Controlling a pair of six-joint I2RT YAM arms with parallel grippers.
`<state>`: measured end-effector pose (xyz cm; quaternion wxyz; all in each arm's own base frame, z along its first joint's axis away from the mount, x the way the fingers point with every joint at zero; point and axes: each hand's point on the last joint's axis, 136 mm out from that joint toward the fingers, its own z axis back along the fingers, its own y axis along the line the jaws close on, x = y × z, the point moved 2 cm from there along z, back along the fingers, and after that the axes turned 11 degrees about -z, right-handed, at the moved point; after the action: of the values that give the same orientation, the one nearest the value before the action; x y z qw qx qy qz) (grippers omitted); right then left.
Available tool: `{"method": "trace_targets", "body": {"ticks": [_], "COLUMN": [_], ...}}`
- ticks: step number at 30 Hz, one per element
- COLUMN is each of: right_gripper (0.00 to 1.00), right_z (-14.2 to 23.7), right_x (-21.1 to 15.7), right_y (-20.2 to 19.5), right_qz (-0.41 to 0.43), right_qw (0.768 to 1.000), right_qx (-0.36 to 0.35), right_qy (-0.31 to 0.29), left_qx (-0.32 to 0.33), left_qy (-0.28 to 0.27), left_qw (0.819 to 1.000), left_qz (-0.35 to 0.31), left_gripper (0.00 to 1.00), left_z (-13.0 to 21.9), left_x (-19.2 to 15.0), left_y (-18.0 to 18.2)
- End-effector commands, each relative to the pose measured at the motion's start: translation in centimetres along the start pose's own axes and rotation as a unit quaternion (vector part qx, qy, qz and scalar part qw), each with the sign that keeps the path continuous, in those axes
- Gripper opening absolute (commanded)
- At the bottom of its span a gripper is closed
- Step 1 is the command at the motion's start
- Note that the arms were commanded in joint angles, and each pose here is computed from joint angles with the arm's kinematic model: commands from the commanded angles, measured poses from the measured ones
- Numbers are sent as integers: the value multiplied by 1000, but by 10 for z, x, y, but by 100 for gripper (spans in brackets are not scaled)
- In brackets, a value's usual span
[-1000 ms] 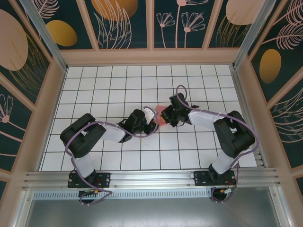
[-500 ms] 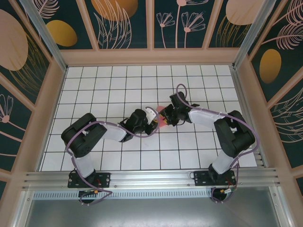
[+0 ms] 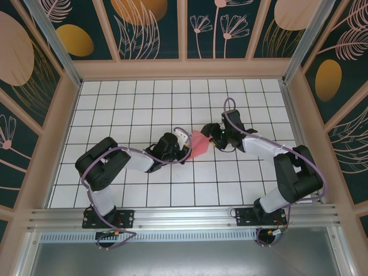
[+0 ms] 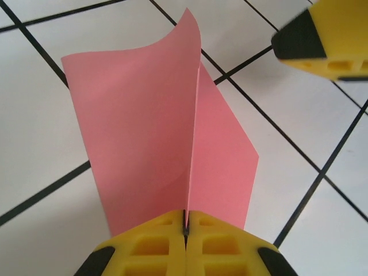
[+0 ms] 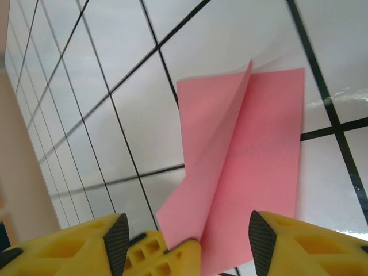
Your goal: Fold a paper plane with a square sheet of paper (pick it up from the middle)
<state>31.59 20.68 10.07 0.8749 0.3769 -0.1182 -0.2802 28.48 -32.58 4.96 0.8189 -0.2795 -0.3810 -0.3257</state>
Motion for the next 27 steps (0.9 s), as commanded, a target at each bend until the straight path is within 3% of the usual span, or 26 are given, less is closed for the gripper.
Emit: {"method": "trace_targets", "body": {"ticks": [1,7,13,17,27], "right_gripper": [58,49,43,43,42], "right_z": [3,-8,-14,-10,-38], "right_x": [-11,-28,-29,-22,-36], "right_y": [0,-12,-15,-16,-13], "right_qz": [85,106,111,117,109], "right_qw": [995,989,988,990,988], "right_qx": [44,84,82,61,49], "right_qy": [22,65,75,50,94], "left_qx": [-28,-52,-48,-41,-40], "left_qy": [-10,-16,-4,0,11], "left_qw": [997,990,988,989,987], "left_qz": [66,132,143,142,156], "left_gripper": [5,4,5,5,5], "left_z": [1,3,0,0,-6], "left_x": [1,-2,-6,-8,-14], "left_y": [-9,-15,-14,-12,-10]}}
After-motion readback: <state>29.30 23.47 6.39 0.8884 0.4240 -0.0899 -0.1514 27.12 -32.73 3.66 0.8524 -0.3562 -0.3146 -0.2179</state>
